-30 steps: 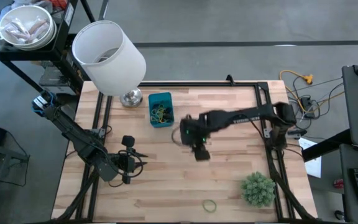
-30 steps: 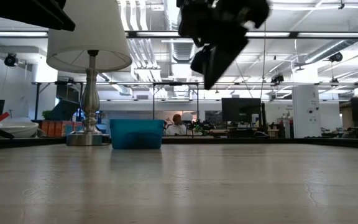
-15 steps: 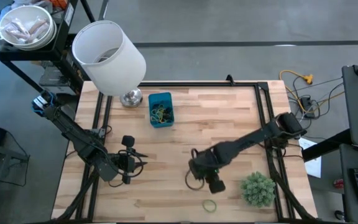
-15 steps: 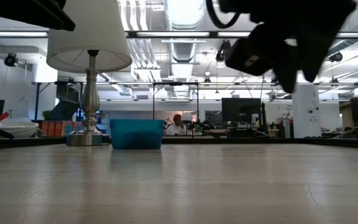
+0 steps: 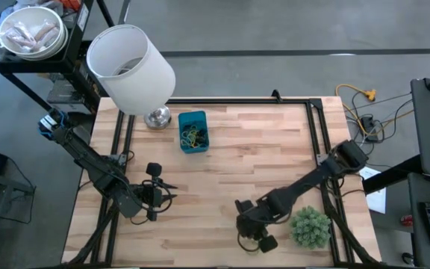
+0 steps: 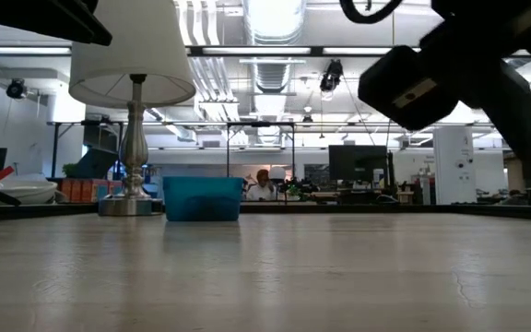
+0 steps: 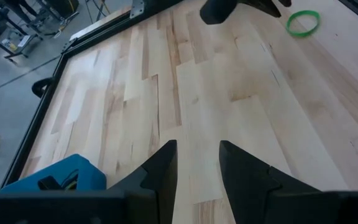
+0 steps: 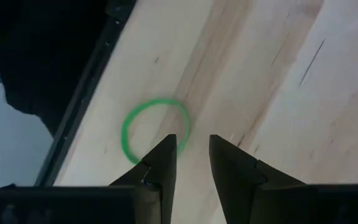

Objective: Pick and place rubber bands into bin
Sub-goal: Put the green rubber band into the blue bin

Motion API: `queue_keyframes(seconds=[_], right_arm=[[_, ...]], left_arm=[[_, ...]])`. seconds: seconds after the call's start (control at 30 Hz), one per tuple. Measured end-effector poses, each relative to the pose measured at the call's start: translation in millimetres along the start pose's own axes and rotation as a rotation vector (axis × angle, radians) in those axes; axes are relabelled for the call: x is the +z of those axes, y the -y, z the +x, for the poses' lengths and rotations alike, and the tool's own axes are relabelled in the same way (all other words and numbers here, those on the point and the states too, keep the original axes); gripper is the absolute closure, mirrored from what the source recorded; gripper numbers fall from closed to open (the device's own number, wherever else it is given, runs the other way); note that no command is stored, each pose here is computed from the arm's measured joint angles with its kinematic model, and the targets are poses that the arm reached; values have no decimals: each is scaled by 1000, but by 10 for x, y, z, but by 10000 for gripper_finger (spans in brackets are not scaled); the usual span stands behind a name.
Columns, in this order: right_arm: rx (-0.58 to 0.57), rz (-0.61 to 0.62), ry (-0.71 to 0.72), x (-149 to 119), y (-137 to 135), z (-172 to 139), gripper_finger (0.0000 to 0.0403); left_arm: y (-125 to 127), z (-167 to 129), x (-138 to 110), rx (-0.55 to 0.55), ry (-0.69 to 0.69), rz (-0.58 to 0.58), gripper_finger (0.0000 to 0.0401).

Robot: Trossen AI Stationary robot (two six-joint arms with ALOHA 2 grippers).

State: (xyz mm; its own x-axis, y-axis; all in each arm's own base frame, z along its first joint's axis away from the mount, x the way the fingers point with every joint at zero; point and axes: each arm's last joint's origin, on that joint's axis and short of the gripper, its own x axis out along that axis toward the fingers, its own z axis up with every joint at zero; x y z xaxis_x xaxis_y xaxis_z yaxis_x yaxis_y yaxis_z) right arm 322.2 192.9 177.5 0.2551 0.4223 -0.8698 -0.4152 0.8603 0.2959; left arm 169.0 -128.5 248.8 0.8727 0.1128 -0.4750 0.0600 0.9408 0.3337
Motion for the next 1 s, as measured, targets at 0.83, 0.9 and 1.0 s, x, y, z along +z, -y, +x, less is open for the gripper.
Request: queue_keyframes(seconds=[0.83,0.9,1.0], right_arm=[[-15,1,31,-199,-1,489,315],[-14,15,32,-199,3,514,317],[-11,38,31,-200,3,541,319]], left_arm=[[2,3,-10,0,-3,3,296],[1,4,-11,1,-3,3,296],[2,4,-14,0,-4,4,296]])
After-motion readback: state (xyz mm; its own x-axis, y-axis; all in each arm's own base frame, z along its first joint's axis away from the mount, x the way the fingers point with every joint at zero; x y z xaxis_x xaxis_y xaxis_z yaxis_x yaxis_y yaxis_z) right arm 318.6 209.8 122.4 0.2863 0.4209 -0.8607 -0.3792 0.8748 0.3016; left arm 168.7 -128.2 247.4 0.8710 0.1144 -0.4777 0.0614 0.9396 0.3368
